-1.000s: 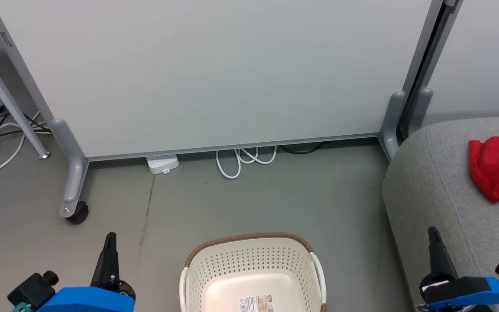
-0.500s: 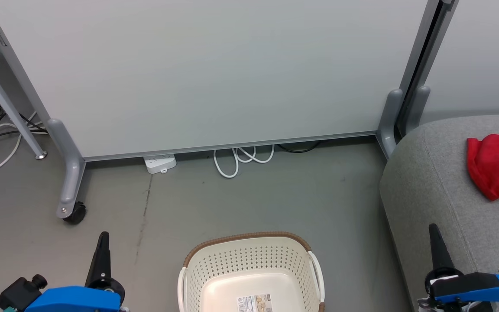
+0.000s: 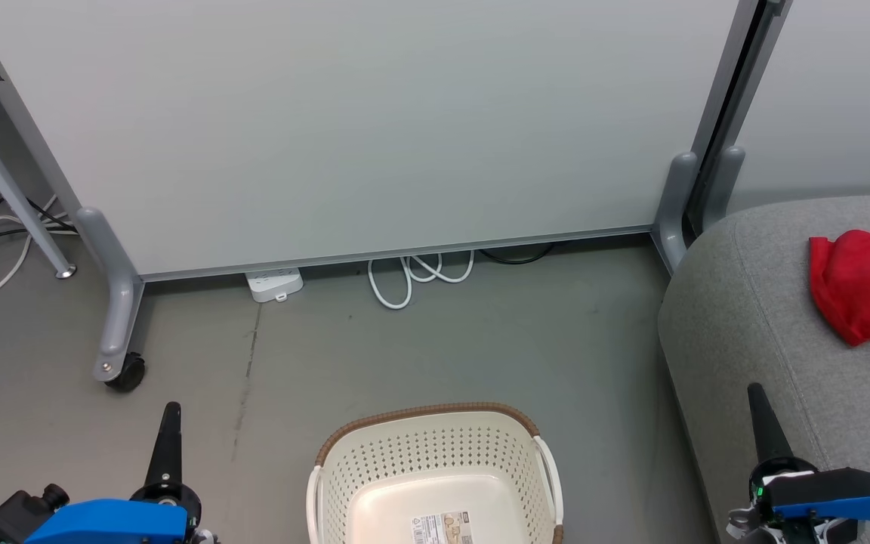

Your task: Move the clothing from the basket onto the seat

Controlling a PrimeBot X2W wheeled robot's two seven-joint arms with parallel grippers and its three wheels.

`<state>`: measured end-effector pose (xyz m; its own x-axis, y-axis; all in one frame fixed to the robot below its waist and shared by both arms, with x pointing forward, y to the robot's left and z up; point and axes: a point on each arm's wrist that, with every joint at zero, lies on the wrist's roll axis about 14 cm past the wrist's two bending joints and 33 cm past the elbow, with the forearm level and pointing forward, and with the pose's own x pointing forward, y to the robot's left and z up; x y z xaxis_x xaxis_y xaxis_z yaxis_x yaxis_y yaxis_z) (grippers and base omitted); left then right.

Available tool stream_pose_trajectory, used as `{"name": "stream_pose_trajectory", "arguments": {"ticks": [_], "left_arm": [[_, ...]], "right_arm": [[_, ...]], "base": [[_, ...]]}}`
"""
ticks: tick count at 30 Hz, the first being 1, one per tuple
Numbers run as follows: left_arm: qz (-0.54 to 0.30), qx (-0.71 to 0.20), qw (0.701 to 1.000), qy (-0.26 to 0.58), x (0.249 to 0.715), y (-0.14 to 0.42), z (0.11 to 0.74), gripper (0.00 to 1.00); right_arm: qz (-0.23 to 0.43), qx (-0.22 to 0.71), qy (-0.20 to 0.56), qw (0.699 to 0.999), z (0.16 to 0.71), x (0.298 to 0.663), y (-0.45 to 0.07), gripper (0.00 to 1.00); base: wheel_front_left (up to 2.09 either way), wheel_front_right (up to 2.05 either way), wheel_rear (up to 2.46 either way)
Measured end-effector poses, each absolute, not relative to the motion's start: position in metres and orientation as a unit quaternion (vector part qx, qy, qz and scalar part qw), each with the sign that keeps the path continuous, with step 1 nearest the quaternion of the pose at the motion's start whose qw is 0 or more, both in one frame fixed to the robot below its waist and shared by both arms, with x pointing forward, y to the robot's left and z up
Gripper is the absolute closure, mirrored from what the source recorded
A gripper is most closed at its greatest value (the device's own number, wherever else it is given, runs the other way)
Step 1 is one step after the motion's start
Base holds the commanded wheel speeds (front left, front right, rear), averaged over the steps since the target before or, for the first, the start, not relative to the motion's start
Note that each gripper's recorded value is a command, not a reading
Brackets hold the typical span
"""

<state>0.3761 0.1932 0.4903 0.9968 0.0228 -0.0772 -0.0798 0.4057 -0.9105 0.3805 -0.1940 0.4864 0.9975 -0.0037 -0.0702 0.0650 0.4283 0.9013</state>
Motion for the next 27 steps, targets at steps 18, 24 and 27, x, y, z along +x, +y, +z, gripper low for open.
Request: {"name": "stream_pose_trajectory", "arguments": {"ticks": [18,24,27], "left_arm": [[0.023,-0.611,0.791,0.019,0.3807,0.1957,0.4949,1.00],[0.021,-0.630,0.776,0.019,0.3818,0.1960,0.4957,1.00],[0.020,-0.639,0.769,0.016,0.3823,0.1971,0.4967,1.00]], "right_arm": [[-0.016,0.604,0.020,0.797,0.4935,0.3843,-0.1962,1.00],[-0.015,0.624,0.019,0.781,0.4943,0.3844,-0.1967,1.00],[-0.015,0.633,0.017,0.774,0.4948,0.3845,-0.1974,1.00]], "base": [[0.00,0.00,0.00],[0.00,0.00,0.00],[0.00,0.00,0.00]]}}
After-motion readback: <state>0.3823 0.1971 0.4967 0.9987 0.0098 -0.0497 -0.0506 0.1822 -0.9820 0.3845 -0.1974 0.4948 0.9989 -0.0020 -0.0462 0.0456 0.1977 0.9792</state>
